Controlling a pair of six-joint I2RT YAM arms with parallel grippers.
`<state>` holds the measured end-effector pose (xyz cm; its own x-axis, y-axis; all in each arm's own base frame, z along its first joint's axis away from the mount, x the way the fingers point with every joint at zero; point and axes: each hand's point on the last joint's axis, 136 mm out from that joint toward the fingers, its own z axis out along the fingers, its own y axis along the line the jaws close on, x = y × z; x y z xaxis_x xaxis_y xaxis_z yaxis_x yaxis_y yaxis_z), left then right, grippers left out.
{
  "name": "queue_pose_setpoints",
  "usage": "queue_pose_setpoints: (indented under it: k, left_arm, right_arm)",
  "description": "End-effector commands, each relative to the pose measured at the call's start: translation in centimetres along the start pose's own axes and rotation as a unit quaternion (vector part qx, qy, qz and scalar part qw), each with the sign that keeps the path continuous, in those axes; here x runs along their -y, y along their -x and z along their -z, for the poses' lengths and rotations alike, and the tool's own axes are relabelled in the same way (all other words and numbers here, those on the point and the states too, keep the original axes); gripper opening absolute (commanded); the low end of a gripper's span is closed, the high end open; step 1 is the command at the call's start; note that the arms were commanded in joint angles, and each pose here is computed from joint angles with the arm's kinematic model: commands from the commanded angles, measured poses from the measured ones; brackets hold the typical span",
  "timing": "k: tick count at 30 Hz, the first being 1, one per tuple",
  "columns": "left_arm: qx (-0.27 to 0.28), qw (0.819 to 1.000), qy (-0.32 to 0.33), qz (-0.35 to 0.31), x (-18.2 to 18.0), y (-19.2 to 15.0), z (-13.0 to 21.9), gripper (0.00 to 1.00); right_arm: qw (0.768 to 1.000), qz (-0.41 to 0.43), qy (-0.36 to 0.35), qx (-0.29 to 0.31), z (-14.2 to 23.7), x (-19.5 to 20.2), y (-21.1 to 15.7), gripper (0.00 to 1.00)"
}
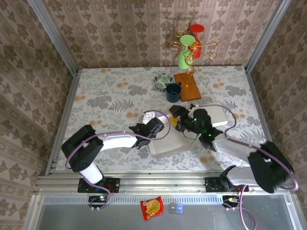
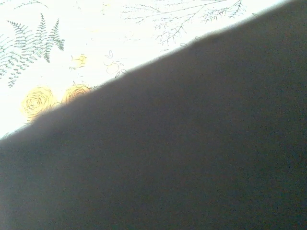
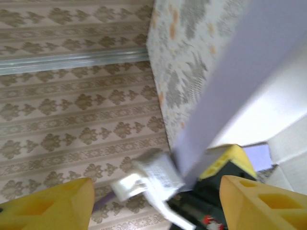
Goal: Fold the paper box
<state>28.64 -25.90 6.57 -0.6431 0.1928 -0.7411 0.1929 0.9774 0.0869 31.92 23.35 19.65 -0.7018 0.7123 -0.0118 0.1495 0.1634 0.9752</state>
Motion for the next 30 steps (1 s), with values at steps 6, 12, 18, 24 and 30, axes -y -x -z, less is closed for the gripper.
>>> queue_pose_setpoints:
  k: [6, 12, 18, 24, 30]
  left_arm:
    - [0.013, 0.998, -0.029, -0.057, -1.7, 2.3, 0.6, 0.0]
    - [-0.011, 0.992, -0.102, -0.076, -2.6, 2.5, 0.2, 0.0]
    - [-0.005, 0.983, -0.184, -0.022, -4.7, 4.5, 0.7, 0.0]
    - [-0.013, 0.951, -0.309, 0.022, -5.1, 6.8, 1.7, 0.0]
    - [-0.031, 0.93, -0.365, 0.015, -4.5, 7.1, 2.6, 0.0]
  right_arm:
    - [0.993, 0.106, -0.049, 0.025, 7.1, -2.2, 3.7, 0.76]
    - [0.975, 0.19, -0.114, 0.021, 10.0, -0.5, 6.4, 0.7]
    - [0.95, 0.282, -0.133, -0.002, 9.9, 0.2, 7.1, 0.54]
    - [0.914, 0.389, -0.119, -0.015, 9.8, -0.5, 7.0, 0.49]
    - [0.858, 0.507, -0.081, -0.027, 9.1, -1.0, 6.7, 0.47]
